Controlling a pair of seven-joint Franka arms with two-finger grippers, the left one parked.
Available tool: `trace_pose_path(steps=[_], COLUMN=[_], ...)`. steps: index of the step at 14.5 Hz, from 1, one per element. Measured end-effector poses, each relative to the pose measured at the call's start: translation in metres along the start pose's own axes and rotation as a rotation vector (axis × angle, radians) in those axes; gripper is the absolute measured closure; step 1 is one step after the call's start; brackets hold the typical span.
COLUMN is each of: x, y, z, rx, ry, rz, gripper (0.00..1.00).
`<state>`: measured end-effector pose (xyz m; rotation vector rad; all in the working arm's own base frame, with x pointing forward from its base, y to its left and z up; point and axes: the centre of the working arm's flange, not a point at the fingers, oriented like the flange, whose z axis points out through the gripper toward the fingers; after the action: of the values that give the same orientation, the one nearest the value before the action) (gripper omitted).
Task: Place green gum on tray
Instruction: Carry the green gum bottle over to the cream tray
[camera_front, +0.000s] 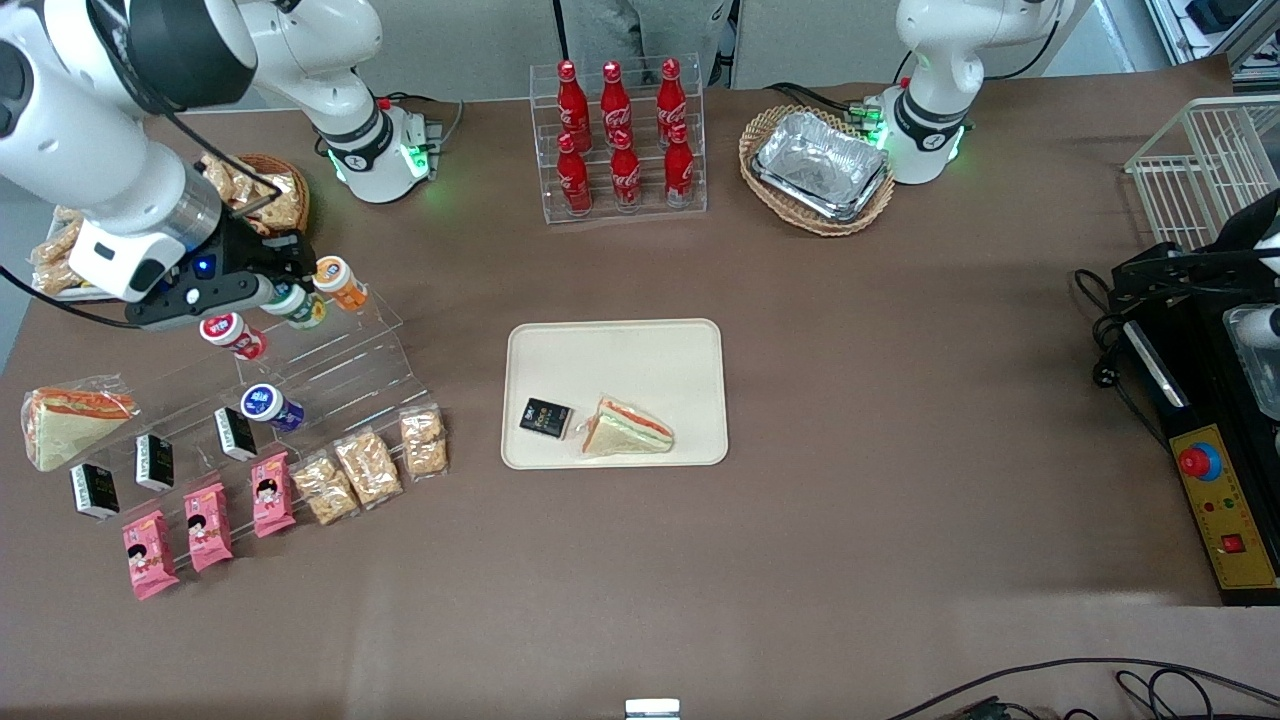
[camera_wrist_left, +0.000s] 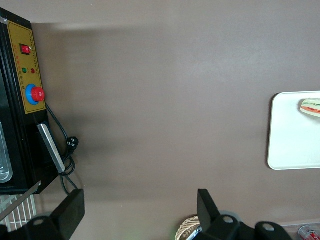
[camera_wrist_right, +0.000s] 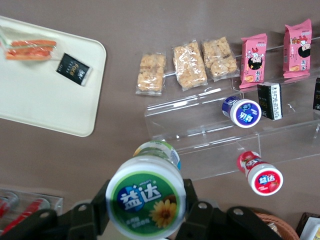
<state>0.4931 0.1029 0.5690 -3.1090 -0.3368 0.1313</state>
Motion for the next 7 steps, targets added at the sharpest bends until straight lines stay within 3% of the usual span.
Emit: trace_pose_path(steps=[7], x=[0.003], y=[-0.14], z=[-0.004], rx=[0.012], ry=[0.049], rz=[0.231], gripper=[0.41])
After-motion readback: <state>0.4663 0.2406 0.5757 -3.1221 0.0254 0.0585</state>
